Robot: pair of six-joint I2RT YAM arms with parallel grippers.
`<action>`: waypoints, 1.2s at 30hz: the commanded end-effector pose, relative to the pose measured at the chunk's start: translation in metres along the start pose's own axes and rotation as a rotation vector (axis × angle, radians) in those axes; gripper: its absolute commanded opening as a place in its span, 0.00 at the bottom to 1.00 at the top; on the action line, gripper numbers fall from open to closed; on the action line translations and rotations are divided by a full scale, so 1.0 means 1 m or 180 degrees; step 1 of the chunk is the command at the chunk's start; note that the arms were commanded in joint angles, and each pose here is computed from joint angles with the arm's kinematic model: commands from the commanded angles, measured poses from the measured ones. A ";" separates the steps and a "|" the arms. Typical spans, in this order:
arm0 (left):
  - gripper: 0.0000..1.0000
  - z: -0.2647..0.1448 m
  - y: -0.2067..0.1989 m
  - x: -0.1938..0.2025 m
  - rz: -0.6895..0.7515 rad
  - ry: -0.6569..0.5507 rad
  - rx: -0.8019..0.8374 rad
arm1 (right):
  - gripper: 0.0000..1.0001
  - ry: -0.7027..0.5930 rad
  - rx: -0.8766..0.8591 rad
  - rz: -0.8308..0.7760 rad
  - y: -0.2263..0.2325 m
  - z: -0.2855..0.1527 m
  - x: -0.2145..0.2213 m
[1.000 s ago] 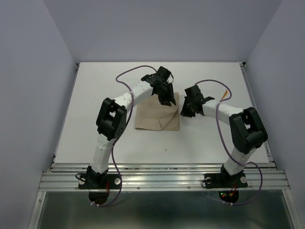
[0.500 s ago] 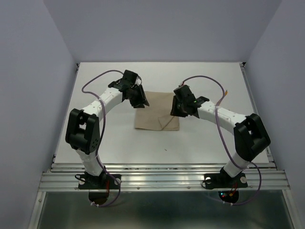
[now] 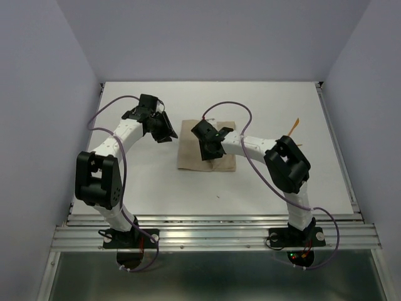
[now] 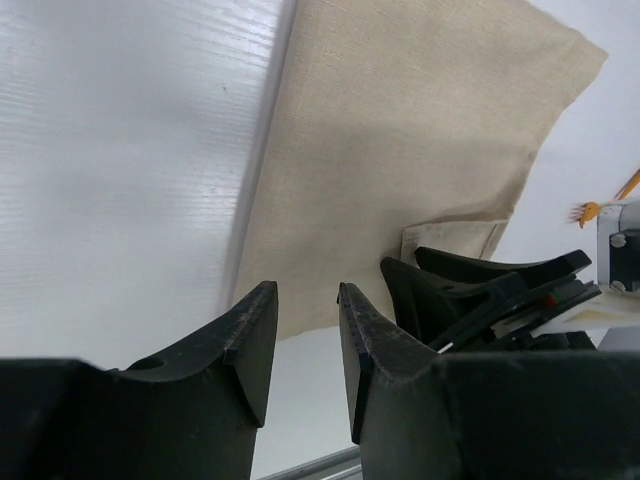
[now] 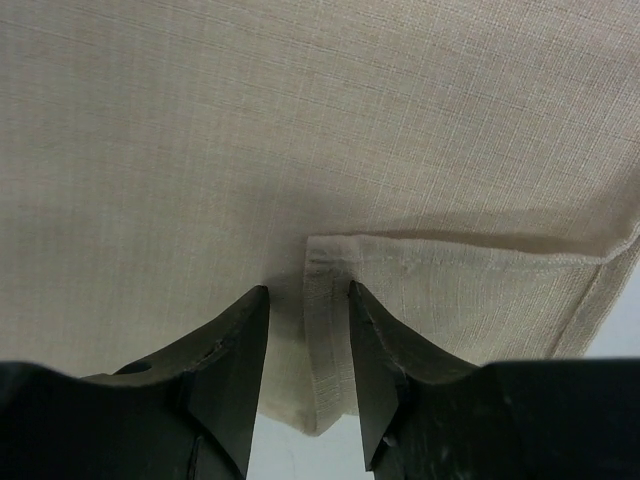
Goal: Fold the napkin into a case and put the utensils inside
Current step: Smooth out the square-folded napkin at the center of the board.
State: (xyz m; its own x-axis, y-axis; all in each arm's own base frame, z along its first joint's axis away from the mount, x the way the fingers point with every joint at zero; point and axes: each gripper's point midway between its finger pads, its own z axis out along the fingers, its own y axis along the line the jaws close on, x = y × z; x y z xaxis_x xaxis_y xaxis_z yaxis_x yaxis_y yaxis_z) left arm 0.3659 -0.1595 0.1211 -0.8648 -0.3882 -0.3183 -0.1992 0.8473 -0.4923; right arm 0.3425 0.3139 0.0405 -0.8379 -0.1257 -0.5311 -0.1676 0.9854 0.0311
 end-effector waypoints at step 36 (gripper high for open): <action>0.41 0.015 0.011 0.039 0.0175 0.0321 0.0143 | 0.27 -0.0613 0.0681 0.1008 -0.087 -0.060 0.032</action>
State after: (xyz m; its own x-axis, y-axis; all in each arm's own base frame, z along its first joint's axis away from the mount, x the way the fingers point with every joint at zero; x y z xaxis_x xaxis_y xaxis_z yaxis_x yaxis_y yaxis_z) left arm 0.3410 -0.1613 0.0883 -0.9031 -0.3498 -0.2493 -0.1855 0.8410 -0.5082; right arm 0.2960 0.2247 0.0484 -0.7913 0.0904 -0.6048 0.1266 0.9918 -0.0174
